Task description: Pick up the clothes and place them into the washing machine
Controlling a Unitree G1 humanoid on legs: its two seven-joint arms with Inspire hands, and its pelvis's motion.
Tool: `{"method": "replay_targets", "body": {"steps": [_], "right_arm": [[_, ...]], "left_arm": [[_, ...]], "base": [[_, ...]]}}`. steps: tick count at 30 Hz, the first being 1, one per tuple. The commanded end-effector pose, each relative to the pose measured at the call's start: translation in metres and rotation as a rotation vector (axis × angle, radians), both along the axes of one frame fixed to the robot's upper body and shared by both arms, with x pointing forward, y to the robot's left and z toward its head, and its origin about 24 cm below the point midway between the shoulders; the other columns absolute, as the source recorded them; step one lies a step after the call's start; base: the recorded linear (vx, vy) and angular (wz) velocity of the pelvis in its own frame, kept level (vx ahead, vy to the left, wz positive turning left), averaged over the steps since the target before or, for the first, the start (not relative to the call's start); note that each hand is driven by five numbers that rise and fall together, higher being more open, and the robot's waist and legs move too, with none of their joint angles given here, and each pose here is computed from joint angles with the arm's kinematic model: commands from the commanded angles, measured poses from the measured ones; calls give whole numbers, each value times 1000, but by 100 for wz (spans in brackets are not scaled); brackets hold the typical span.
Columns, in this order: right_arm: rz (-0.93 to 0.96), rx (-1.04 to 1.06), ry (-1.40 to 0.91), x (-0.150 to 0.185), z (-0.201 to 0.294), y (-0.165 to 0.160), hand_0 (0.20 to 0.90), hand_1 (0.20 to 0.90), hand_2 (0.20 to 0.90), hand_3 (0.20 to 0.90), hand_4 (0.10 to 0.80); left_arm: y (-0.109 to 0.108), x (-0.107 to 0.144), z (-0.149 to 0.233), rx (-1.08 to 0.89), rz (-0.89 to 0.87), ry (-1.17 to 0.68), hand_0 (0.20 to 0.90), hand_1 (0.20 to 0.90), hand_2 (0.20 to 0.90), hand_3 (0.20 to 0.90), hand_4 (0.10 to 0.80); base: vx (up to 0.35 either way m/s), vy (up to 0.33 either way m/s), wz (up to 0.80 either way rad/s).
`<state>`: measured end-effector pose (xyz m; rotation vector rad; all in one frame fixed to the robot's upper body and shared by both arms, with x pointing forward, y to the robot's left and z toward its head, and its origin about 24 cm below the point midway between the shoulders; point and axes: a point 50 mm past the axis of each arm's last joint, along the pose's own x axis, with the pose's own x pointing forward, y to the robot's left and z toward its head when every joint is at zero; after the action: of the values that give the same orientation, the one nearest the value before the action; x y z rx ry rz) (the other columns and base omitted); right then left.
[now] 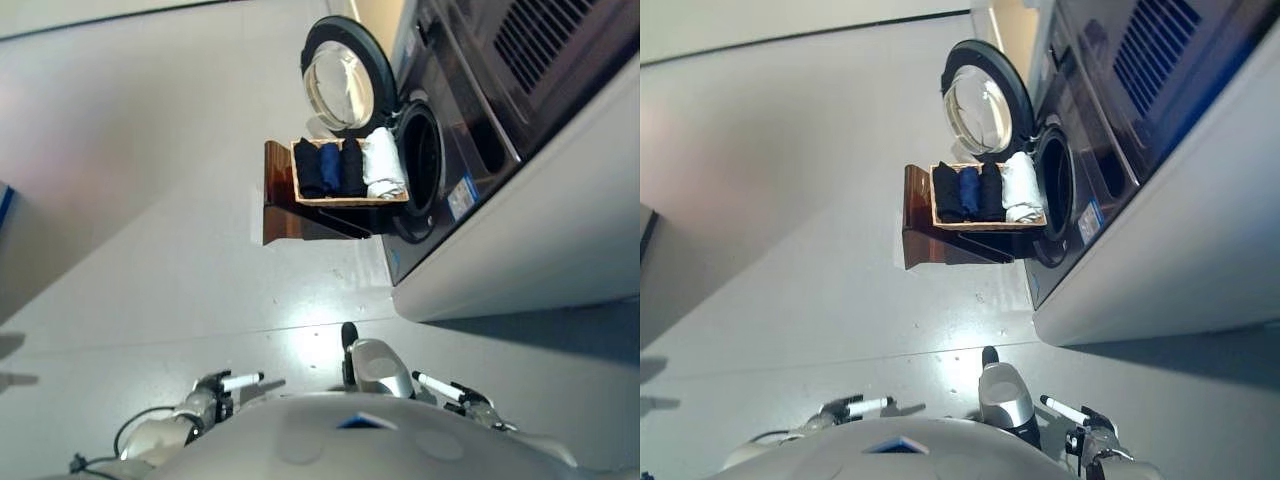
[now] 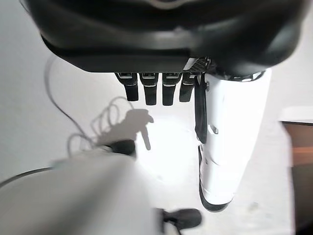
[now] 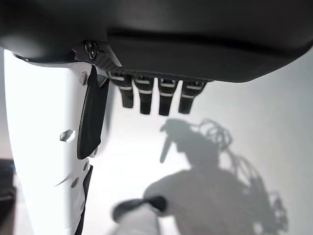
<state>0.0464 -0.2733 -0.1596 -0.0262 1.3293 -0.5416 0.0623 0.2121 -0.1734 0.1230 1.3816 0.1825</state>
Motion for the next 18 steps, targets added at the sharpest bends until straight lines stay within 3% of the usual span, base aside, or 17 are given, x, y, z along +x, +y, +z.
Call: {"method": "replay_targets", "body": {"steps": [1,5,9,14,18], "right_arm": [[-7,-21,22,-5,0,0,900,900,900,900,800],[-33,-33,7,-4,1,-5,900,900,900,900,800],[-46,-42,27,-8,2,-7,900,900,900,900,800],[-34,-63,57,-16,3,-12,900,900,900,900,800],[-31,-70,74,-22,3,-13,900,900,900,900,800]], "left_arm": [[11,15,5,26,5,-57,900,900,900,900,800],[5,34,8,11,-20,-120,900,900,900,900,800],[6,37,8,20,-28,-125,900,900,900,900,800],[9,20,5,22,21,-83,900,900,900,900,800],[10,12,4,23,38,-61,900,900,900,900,800]], "base": [[165,-189,4],[223,-234,6],[241,-135,2],[313,16,-16],[351,69,-73]]}}
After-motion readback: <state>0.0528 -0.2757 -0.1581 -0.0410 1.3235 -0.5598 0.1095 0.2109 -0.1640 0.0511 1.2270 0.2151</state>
